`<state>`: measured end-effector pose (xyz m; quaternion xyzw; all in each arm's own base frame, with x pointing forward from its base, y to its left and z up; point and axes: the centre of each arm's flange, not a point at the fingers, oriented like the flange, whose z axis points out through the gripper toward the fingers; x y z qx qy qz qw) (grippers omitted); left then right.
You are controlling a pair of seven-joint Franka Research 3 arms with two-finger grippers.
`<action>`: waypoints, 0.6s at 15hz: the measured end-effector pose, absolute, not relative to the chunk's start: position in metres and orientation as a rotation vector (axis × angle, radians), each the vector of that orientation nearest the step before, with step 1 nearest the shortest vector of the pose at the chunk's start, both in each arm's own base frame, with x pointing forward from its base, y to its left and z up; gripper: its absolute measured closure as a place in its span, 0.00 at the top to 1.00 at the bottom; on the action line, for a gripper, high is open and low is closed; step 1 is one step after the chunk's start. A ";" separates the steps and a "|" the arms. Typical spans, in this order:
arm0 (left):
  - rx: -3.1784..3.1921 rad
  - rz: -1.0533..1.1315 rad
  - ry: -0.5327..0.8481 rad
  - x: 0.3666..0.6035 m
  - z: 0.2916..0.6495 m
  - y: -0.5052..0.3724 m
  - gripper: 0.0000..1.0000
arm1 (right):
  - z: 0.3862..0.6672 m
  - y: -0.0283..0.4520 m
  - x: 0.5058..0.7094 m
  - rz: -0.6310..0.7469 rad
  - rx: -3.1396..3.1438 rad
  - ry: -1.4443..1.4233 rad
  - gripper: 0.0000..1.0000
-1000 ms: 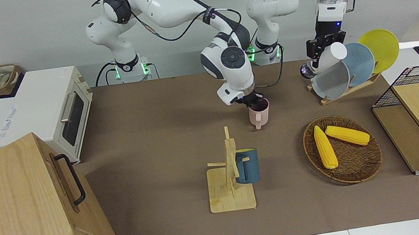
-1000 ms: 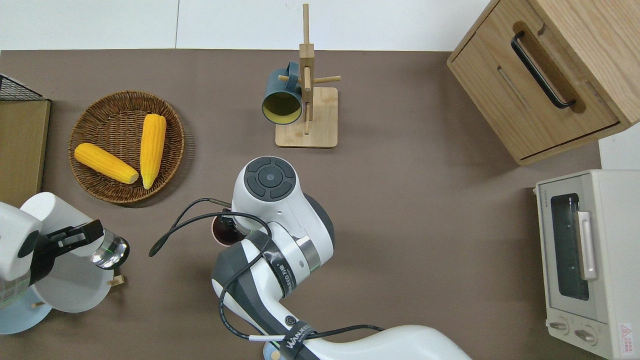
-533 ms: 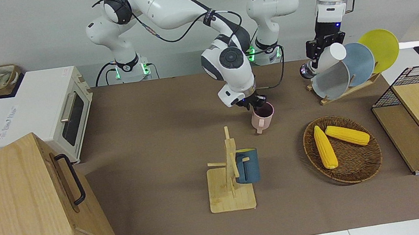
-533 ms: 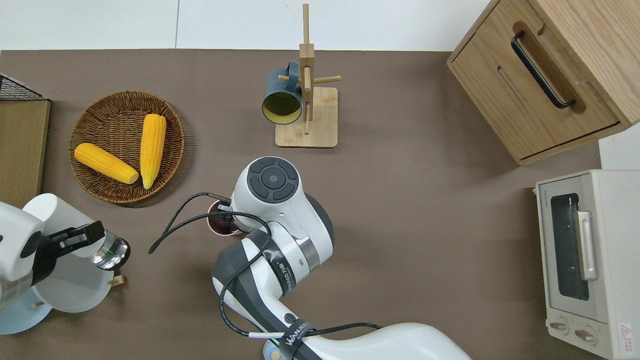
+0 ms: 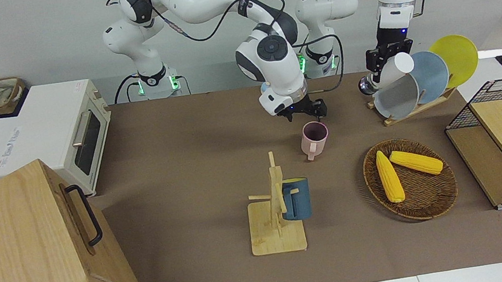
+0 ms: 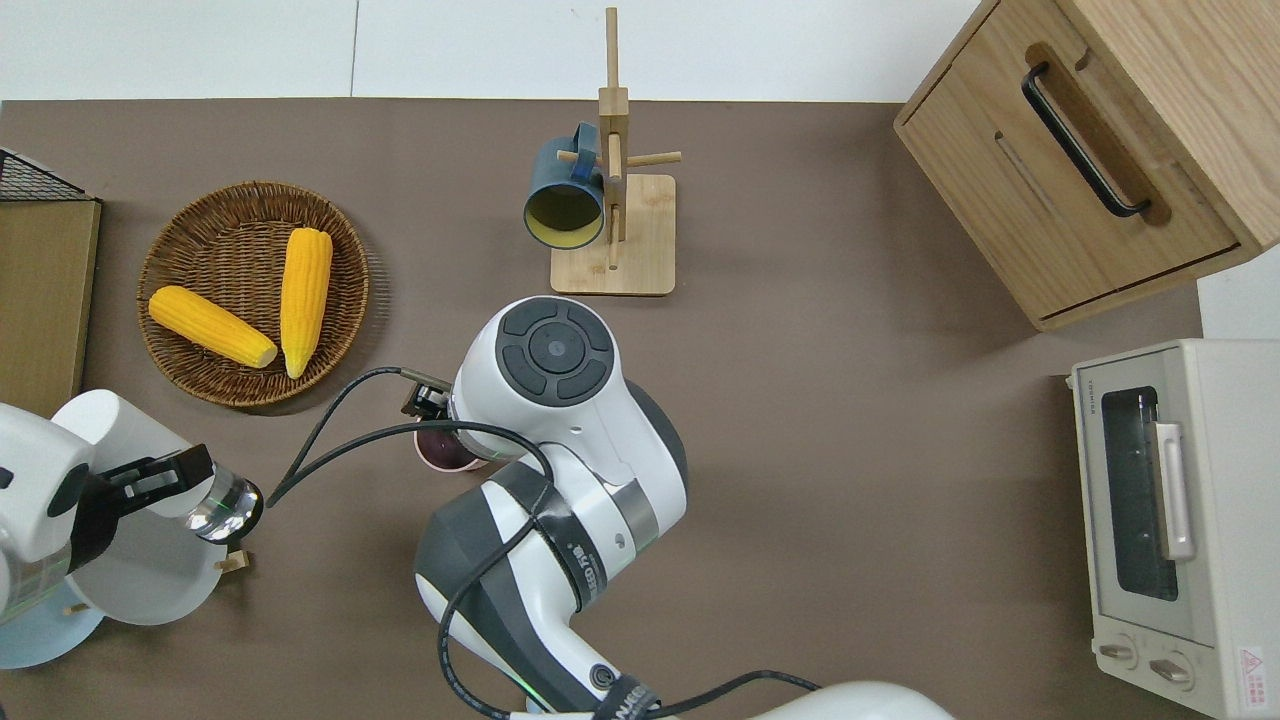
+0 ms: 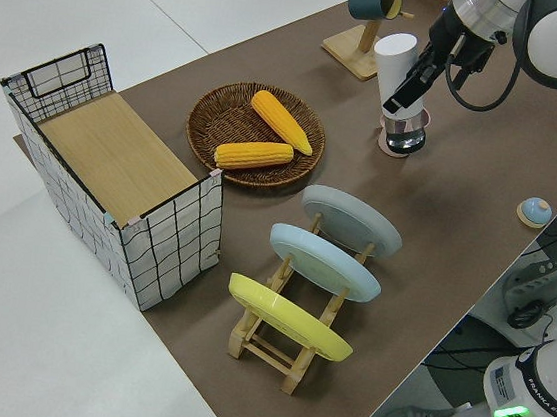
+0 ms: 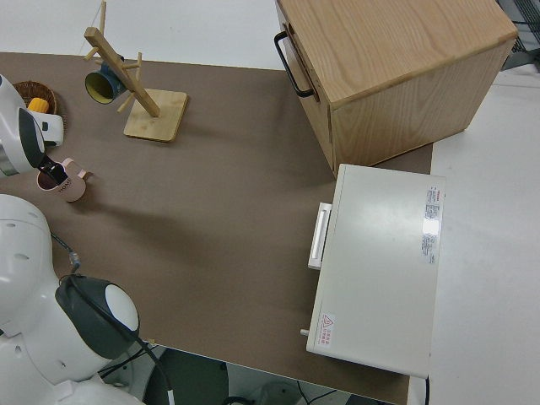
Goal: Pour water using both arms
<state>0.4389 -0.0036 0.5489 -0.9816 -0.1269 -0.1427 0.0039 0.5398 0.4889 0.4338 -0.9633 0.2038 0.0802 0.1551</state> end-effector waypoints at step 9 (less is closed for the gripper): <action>-3.063 -0.351 -0.250 0.421 0.512 -0.078 0.63 | 0.565 0.336 0.554 0.175 -2.962 0.442 0.99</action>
